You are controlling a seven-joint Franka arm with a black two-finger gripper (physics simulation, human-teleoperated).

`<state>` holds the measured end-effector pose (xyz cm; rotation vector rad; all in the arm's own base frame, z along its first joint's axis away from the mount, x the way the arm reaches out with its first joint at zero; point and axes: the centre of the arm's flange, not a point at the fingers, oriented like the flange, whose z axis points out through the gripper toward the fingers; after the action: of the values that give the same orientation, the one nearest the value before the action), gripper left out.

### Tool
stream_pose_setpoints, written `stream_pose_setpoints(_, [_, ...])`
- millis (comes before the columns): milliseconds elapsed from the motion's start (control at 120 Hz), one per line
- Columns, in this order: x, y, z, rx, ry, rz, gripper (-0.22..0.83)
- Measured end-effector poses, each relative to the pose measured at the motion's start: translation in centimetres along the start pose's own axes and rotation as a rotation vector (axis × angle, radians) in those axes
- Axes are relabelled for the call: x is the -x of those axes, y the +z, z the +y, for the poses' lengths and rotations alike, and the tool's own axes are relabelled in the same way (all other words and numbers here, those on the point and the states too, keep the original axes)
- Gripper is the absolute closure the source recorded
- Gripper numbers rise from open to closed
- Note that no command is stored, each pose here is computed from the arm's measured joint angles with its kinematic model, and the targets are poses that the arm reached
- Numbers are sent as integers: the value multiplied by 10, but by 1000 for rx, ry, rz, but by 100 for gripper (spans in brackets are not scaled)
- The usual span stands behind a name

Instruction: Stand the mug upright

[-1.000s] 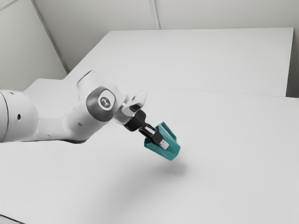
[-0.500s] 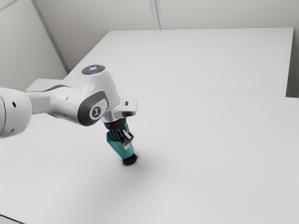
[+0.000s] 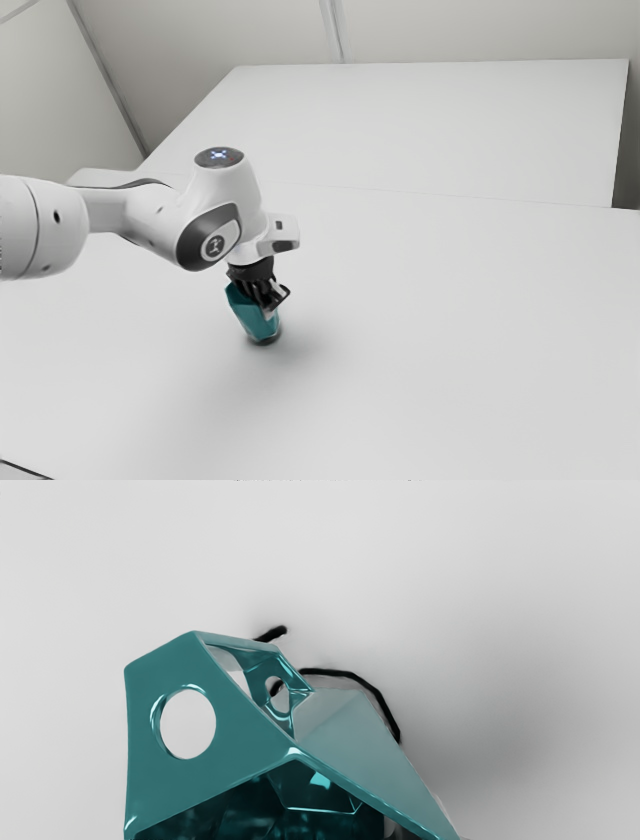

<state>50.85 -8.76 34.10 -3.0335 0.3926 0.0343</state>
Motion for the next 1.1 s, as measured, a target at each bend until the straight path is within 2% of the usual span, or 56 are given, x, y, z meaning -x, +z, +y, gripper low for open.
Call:
stream_pose_setpoints(167, [-2,4,-8,-4,-46,4,76])
stream_pose_setpoints(375, [-1,-15,-9,-26,-81,44,34])
stream_pose_setpoints(550, [2,-59,-6,-64,-105,93,15])
stream_pose_setpoints(708, [-3,-114,-8,-39,-162,118,7])
stream_pose_setpoints(800, [-12,-161,-22,18,-224,131,5])
stream_pose_setpoints(917, [-24,-223,-27,65,-239,159,3])
stream_pose_setpoints(1100, [-20,-279,-47,109,-260,137,1])
